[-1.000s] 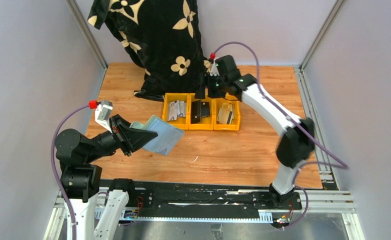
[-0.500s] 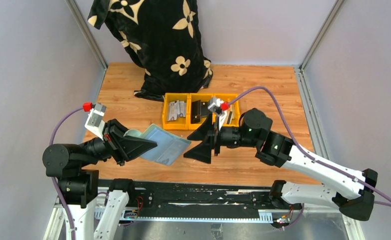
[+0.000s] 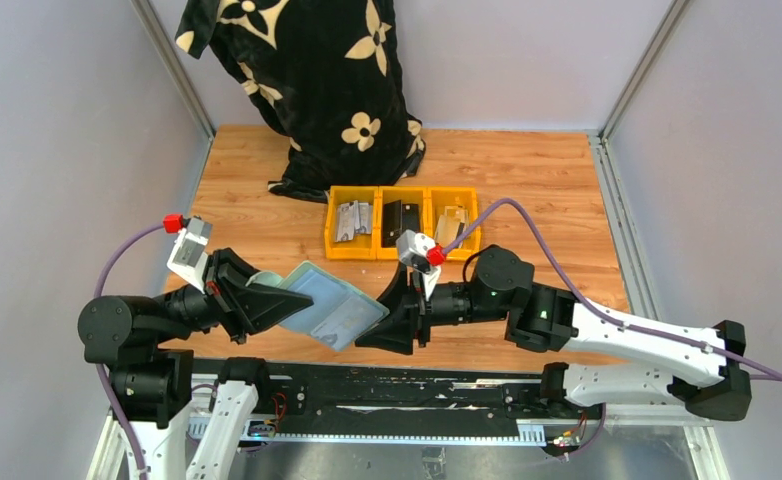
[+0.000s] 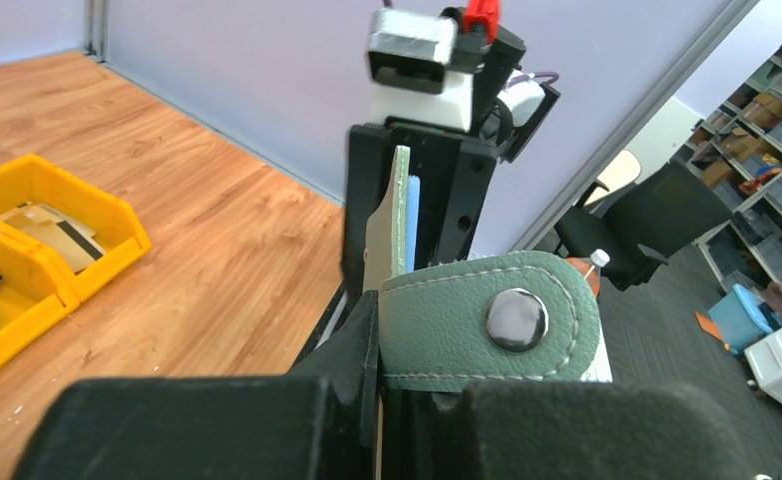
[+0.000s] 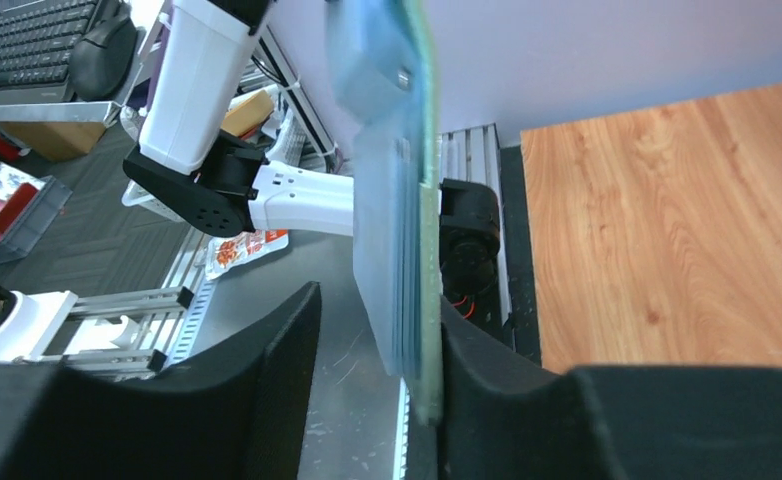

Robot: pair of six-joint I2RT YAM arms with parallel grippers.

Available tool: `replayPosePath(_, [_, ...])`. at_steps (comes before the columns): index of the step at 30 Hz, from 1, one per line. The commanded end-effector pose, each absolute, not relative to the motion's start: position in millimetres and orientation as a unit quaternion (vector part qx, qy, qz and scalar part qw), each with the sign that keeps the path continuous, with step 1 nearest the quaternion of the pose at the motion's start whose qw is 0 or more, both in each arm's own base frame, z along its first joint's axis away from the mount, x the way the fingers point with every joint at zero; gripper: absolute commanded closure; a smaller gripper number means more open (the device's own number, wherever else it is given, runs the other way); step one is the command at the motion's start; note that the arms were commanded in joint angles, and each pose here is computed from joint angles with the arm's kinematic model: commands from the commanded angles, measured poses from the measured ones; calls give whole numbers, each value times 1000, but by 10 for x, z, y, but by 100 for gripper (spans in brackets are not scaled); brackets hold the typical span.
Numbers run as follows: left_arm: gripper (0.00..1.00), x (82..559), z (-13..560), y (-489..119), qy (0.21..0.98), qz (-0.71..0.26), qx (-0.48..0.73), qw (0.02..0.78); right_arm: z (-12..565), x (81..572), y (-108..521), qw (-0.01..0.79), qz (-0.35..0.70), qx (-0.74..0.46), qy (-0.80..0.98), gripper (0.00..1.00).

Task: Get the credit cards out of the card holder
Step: Remove the credit card from the card holder.

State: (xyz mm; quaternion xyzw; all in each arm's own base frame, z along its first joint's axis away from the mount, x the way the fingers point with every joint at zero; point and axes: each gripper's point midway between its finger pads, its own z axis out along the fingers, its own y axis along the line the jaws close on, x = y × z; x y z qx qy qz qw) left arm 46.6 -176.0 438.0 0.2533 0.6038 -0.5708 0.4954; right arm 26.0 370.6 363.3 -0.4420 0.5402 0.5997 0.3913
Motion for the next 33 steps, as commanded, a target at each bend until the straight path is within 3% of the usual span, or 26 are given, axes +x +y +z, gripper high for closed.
replayPosePath(1, [100,537,4346,-1753,615,-565,248,491,3880,217,3596,438,609,-433,500,61])
replayPosePath(7, [100,685,4312,-1742,627,-559,233,490,3939,85,3576,425,620,-453,478,72])
replayPosePath(19, [100,884,4298,-1733,641,-561,208,482,3891,213,3612,447,587,-458,496,73])
replayPosePath(22, [100,905,4310,-1735,641,-564,203,479,3918,342,3611,468,571,-438,513,83])
replayPosePath(29, [100,882,4287,-1741,642,-567,207,473,3998,509,3588,503,565,-393,523,95])
replayPosePath(31, [100,871,4282,-1741,641,-566,210,474,3989,566,3582,508,559,-379,535,90])
replayPosePath(33, [100,864,4268,-1740,641,-563,213,476,3964,566,3591,504,560,-378,538,73])
